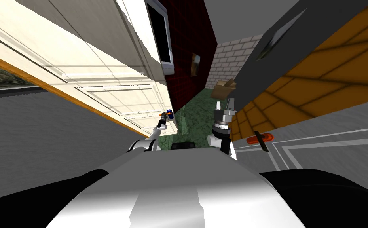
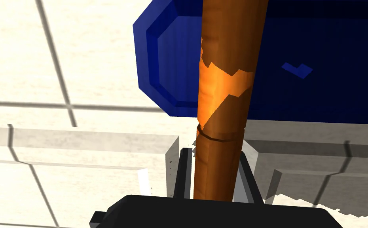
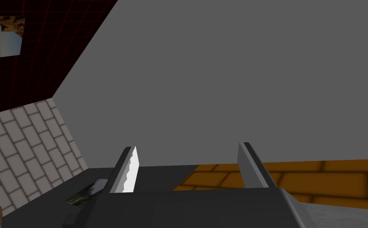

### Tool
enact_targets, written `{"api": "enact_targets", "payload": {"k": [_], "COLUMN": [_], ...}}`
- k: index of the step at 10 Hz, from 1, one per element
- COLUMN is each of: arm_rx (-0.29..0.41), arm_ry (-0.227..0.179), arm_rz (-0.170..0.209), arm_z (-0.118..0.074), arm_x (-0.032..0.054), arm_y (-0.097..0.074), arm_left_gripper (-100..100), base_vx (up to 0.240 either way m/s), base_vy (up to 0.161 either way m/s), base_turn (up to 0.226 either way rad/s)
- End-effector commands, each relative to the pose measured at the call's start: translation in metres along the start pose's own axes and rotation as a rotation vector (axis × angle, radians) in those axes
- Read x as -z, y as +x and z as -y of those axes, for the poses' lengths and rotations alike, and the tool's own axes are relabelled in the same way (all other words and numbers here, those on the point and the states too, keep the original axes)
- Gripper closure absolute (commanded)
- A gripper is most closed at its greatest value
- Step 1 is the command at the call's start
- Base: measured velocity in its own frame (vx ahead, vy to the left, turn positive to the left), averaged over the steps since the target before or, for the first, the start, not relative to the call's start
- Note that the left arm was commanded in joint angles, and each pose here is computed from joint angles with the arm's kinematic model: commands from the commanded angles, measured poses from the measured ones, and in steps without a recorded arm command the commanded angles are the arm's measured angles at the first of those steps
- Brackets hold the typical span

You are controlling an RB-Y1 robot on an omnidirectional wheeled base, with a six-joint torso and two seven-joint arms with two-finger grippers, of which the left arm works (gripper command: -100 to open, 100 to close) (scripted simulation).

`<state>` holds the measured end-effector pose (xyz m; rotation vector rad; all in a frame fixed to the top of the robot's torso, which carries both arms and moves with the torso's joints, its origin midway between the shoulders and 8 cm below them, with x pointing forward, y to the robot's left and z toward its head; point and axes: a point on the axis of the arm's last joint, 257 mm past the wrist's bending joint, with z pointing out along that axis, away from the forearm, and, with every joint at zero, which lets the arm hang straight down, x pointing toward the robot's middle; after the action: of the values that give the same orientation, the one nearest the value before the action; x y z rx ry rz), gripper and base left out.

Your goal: Push the door open

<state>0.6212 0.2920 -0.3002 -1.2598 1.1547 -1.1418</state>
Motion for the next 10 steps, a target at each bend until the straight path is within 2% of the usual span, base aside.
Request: {"api": "enact_targets", "payload": {"k": [1,3,4,5,6,8,10], "arm_rx": [-0.004,-0.004,-0.003,-0.004,-0.003,-0.003,-0.003], "arm_ry": [0.009,0.01,0.026,0.01,0.01,0.01,0.01], "arm_rz": [0.031,0.061,0.058,0.061,0.082,0.104,0.11], "arm_z": [0.005,0.005,0.013,0.005,0.005,0.006,0.006], "arm_x": [-0.0024,-0.0015,-0.0038,-0.0015,-0.0006,0.0004,0.0008], "arm_y": [-0.019,-0.035,-0.034,-0.035,-0.048,-0.059,-0.063], "arm_left_gripper": [100,100,100,100,100,100,100], "base_vx": [0.183,0.169,0.125,0.063,0.093,0.135,0.116], "base_vy": [-0.119,-0.082,-0.078,-0.045,-0.062,-0.098,-0.092], "base_turn": [0.067,0.063,0.03,0.005,0.049,0.068,0.049]}}
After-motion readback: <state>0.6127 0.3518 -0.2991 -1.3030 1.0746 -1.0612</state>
